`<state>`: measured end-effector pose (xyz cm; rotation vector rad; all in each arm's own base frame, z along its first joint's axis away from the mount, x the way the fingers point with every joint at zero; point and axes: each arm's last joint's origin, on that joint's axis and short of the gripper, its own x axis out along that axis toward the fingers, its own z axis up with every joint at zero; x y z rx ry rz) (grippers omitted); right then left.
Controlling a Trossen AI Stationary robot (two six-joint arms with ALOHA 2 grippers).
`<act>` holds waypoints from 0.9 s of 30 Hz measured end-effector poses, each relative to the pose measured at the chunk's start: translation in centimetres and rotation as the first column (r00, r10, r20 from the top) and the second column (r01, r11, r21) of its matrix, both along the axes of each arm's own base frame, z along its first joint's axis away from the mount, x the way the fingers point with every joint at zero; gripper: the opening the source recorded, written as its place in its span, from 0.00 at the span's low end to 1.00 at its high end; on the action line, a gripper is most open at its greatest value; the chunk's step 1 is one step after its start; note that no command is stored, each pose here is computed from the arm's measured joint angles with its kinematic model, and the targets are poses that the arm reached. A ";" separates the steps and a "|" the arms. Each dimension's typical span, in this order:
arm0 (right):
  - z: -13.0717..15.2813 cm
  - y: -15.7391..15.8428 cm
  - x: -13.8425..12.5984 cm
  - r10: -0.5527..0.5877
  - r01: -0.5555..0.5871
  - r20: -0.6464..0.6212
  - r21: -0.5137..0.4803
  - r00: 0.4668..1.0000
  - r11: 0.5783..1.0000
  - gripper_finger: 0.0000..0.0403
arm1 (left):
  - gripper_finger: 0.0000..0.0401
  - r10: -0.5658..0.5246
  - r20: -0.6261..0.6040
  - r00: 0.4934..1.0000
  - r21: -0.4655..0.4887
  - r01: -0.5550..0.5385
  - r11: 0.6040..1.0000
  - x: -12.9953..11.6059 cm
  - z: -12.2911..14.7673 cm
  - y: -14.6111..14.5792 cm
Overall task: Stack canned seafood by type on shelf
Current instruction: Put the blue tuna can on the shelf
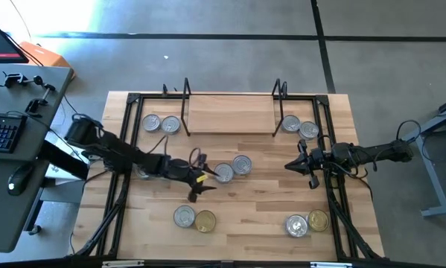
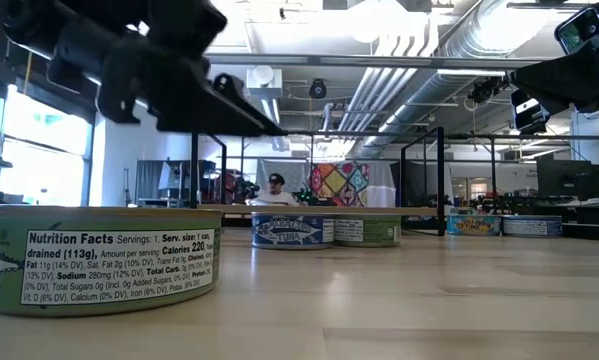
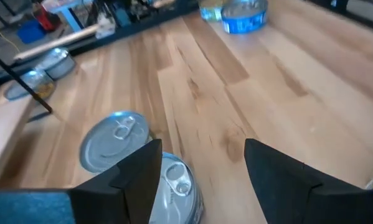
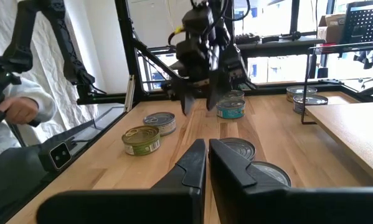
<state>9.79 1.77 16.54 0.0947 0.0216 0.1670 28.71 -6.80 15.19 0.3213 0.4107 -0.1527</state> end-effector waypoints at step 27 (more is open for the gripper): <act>0.0 0.0 0.0 0.000 0.000 0.000 0.000 1.000 1.000 0.03 | 0.31 0.043 -0.281 0.959 0.411 0.079 0.908 2.5 -3.8 0.2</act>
